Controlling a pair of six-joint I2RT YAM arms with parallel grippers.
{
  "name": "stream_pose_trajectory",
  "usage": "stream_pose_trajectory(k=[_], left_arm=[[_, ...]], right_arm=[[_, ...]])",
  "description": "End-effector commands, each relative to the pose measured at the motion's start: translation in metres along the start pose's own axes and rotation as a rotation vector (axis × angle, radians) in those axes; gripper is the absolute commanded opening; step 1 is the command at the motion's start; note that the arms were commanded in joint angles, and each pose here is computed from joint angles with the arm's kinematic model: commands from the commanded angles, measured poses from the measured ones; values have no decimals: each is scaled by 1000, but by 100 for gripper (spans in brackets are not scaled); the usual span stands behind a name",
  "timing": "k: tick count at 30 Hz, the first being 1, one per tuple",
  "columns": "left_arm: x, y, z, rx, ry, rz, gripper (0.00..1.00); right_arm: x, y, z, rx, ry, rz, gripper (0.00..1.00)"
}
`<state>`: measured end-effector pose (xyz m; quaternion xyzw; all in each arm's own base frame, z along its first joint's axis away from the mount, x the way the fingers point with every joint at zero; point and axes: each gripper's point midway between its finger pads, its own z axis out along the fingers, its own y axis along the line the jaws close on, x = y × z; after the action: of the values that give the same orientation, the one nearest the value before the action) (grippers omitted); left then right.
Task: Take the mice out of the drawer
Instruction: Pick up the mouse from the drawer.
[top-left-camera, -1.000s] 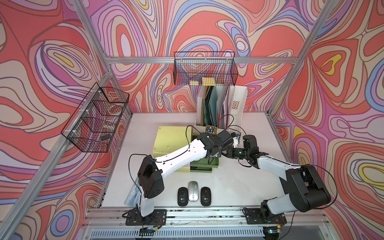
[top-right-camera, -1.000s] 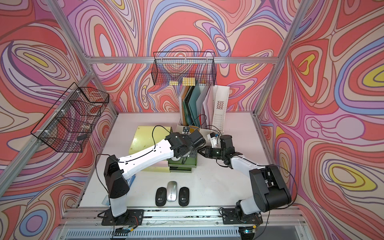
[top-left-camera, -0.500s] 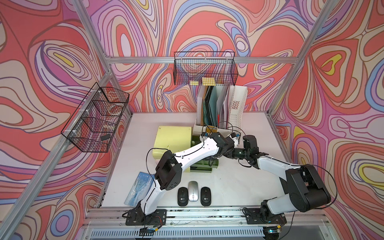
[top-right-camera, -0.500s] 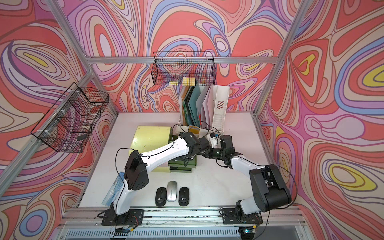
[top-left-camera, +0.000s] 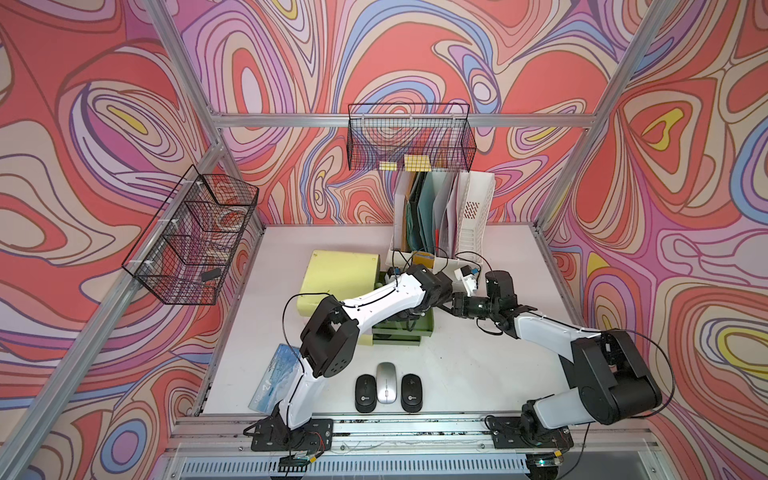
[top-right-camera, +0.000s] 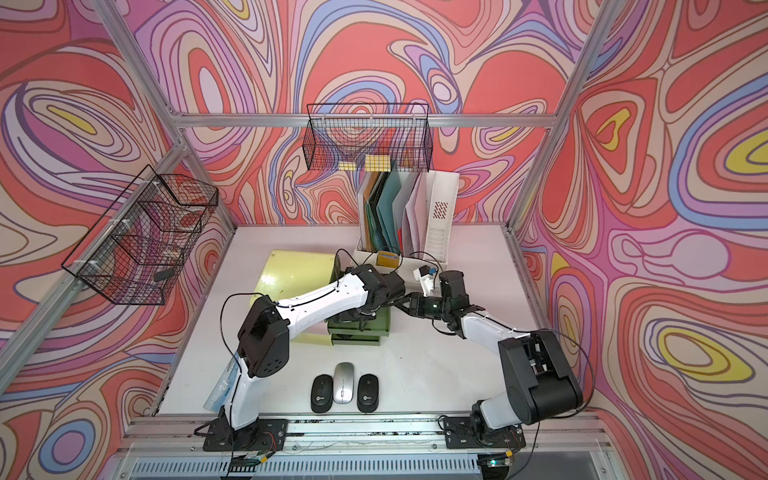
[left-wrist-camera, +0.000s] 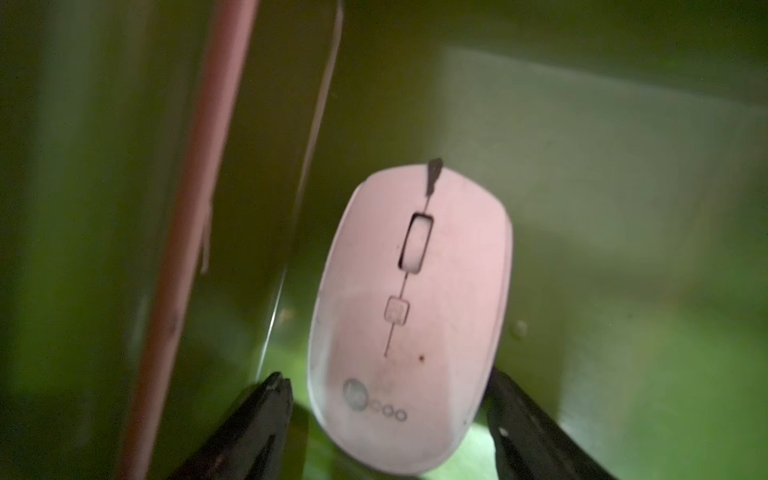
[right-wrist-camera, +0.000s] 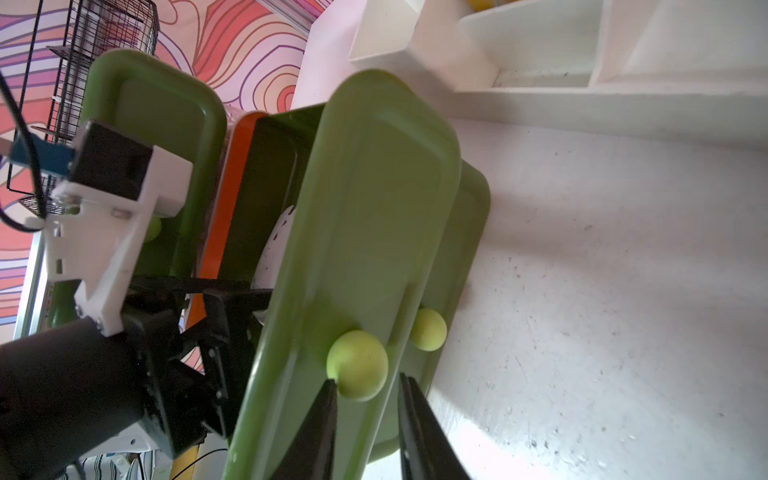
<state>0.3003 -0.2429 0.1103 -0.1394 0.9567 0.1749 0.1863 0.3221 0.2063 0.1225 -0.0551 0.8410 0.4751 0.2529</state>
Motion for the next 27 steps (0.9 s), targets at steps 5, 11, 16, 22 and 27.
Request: stream_pose_trajectory(k=[5,11,16,22,27], left_arm=[[-4,-33,5,205,-7,66,75],[2,-47,5,281,7,102,50],[3,-42,0,270,10,121,22],[-11,-21,-22,180,-96,168,21],[-16,-12,-64,200,-165,210,21]], right_arm=[[2,4,-1,-13,-3,-17,30],[2,3,0,-12,-3,-14,30],[2,2,0,-13,-2,-13,30],[2,1,2,-11,0,-10,30],[1,-1,3,-7,2,-8,30]])
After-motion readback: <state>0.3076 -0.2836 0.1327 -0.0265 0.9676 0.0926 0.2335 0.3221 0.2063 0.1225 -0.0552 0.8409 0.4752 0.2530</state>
